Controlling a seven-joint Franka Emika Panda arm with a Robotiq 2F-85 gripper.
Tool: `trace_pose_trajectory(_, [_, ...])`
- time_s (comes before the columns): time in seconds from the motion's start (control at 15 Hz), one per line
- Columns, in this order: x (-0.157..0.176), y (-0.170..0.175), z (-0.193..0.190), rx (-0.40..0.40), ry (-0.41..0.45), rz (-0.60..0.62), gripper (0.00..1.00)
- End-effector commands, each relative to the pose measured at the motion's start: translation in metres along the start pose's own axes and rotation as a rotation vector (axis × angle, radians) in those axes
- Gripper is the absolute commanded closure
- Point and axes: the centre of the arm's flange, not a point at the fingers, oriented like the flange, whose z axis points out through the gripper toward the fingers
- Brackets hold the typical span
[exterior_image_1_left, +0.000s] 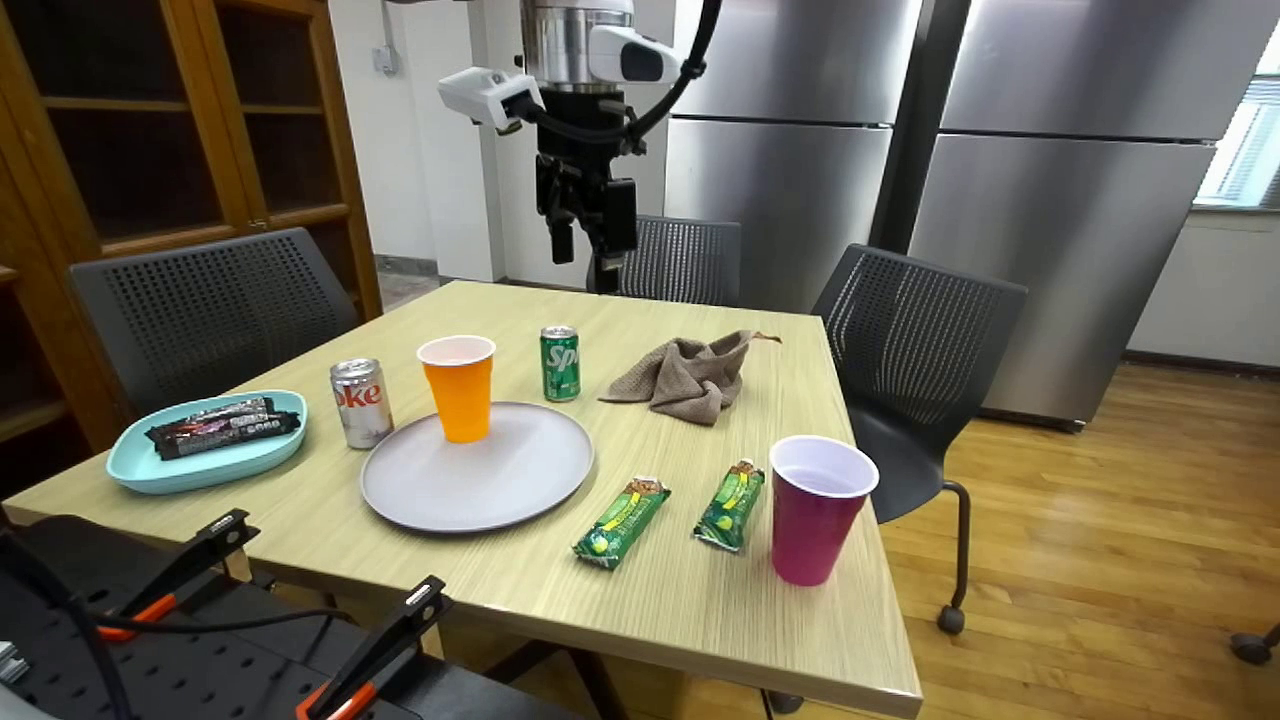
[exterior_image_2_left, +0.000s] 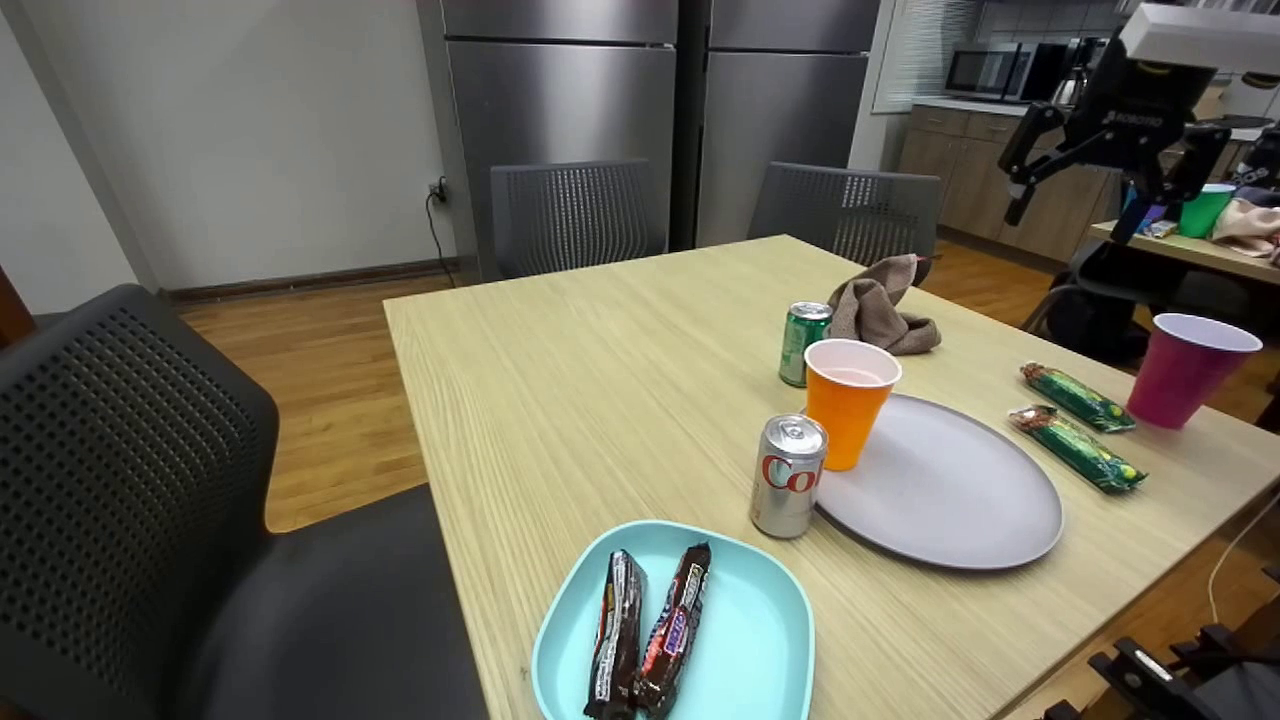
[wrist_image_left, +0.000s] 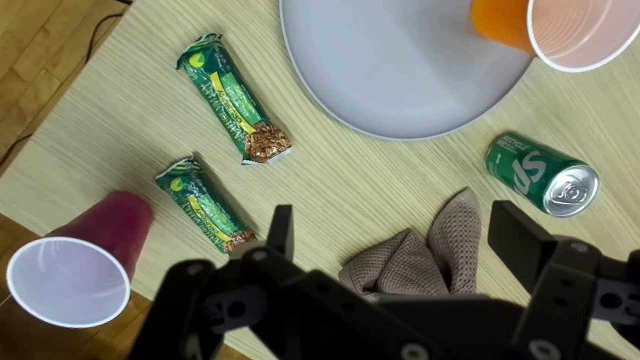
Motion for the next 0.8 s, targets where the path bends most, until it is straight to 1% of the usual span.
trace_pose_trajectory(0.0, [0.000,0.000,0.000,0.000,0.000,-0.001,0.00])
trace_pose_trajectory(0.13, [0.000,0.000,0.000,0.000,0.000,-0.001,0.00])
trace_pose_trajectory(0.27, [-0.003,0.006,0.008,-0.019,0.008,-0.040,0.00])
trace_pose_trajectory(0.6, [-0.007,0.037,0.040,-0.084,-0.028,-0.188,0.00])
trace_pose_trajectory(0.73, [-0.008,0.050,0.053,-0.091,-0.036,-0.258,0.00])
